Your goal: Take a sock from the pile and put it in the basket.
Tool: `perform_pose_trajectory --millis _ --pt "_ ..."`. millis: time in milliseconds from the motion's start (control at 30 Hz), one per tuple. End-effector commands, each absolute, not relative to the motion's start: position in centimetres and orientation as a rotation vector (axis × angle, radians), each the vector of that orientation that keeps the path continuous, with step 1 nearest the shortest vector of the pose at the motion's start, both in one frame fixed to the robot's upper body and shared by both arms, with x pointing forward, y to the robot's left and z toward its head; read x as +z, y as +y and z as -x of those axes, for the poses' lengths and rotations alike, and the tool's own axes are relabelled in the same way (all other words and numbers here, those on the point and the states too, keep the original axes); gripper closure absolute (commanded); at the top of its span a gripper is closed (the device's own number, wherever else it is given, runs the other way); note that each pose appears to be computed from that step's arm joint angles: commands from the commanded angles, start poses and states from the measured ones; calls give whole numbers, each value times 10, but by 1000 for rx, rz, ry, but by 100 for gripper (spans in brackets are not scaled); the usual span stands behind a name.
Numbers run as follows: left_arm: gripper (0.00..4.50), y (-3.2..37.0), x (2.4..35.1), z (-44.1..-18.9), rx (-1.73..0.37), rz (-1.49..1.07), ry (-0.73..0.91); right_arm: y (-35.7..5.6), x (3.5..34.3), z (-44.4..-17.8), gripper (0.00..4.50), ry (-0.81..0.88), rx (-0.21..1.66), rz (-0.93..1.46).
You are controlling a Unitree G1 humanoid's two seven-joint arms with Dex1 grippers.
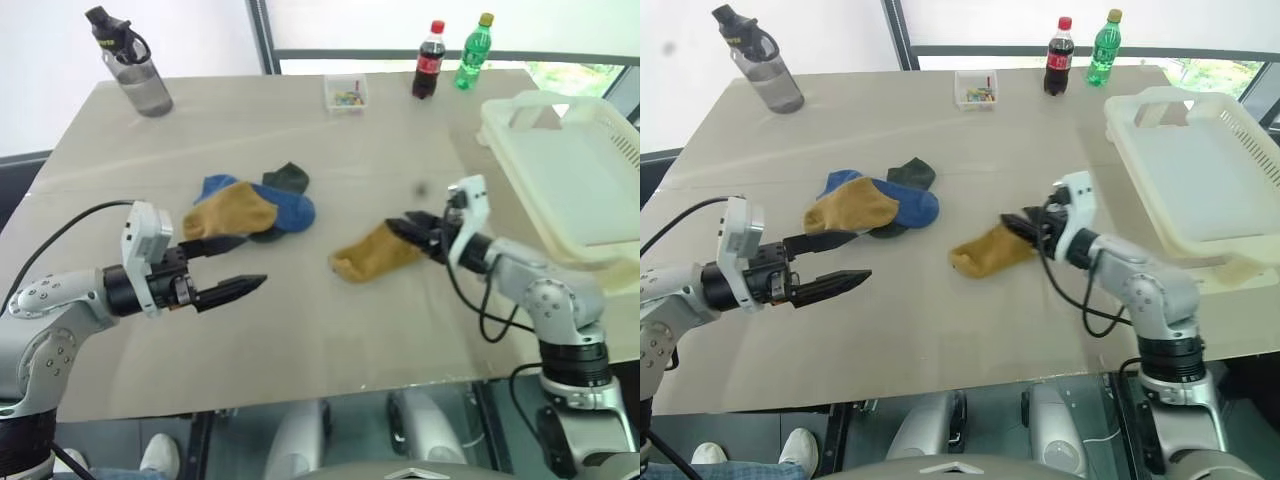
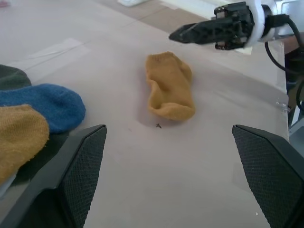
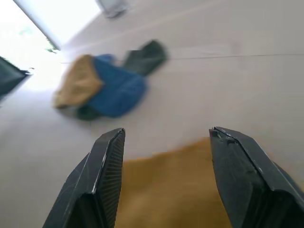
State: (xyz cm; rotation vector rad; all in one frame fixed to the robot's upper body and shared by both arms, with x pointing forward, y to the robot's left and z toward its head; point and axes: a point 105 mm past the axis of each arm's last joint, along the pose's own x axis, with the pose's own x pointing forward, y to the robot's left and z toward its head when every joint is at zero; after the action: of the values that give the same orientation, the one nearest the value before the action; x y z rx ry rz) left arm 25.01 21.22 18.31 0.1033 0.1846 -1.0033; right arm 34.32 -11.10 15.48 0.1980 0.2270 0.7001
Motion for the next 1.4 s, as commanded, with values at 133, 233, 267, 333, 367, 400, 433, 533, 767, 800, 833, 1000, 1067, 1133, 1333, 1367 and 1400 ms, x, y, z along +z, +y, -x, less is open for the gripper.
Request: perform_pose_trajectory --millis 133,233,267,333,367,400,433,533,767,800,833,1000,1067,1133,1333,1367,1400 --pt "0 210 188 -249 -1018 -127 155 -145 146 -363 163 238 574 -154" --pt "0 211 190 -250 -1016 -130 154 -139 132 -363 163 295 588 -193" --pt "0 211 190 -250 -1016 -131 154 -137 130 -363 163 305 597 -200" --pt "0 212 190 -250 -1015 -133 155 -133 128 -363 163 314 612 -236" --pt "0 212 191 -250 -1014 -133 155 -131 128 -363 163 318 616 -253" --pt "0 212 191 -250 -1013 -134 155 -130 128 -362 163 324 621 -264" --pt "0 212 191 -250 -1013 -134 155 -129 127 -361 163 333 634 -276" --pt "0 212 191 -250 -1012 -135 156 -125 123 -358 163 356 654 -290" --pt "0 212 190 -251 -1009 -136 156 -115 114 -353 246 398 680 -282" --pt "0 212 190 -251 -1009 -136 156 -115 114 -352 291 398 677 -287" --pt "0 212 190 -251 -1008 -136 156 -116 114 -352 328 400 674 -289" --pt "0 212 189 -250 -1009 -137 158 -120 113 -341 448 421 661 -293" --pt "0 213 190 -250 -1009 -137 160 -119 113 -331 448 441 679 -295" --pt "0 213 190 -249 -1011 -137 162 -118 113 -320 448 460 694 -298" --pt "0 211 187 -249 -1024 -132 171 -119 106 -289 448 526 703 -288" --pt "0 210 186 -249 -1031 -131 175 -119 105 -286 448 532 702 -291" --pt "0 208 184 -249 -1039 -130 181 -119 104 -284 448 538 698 -294"
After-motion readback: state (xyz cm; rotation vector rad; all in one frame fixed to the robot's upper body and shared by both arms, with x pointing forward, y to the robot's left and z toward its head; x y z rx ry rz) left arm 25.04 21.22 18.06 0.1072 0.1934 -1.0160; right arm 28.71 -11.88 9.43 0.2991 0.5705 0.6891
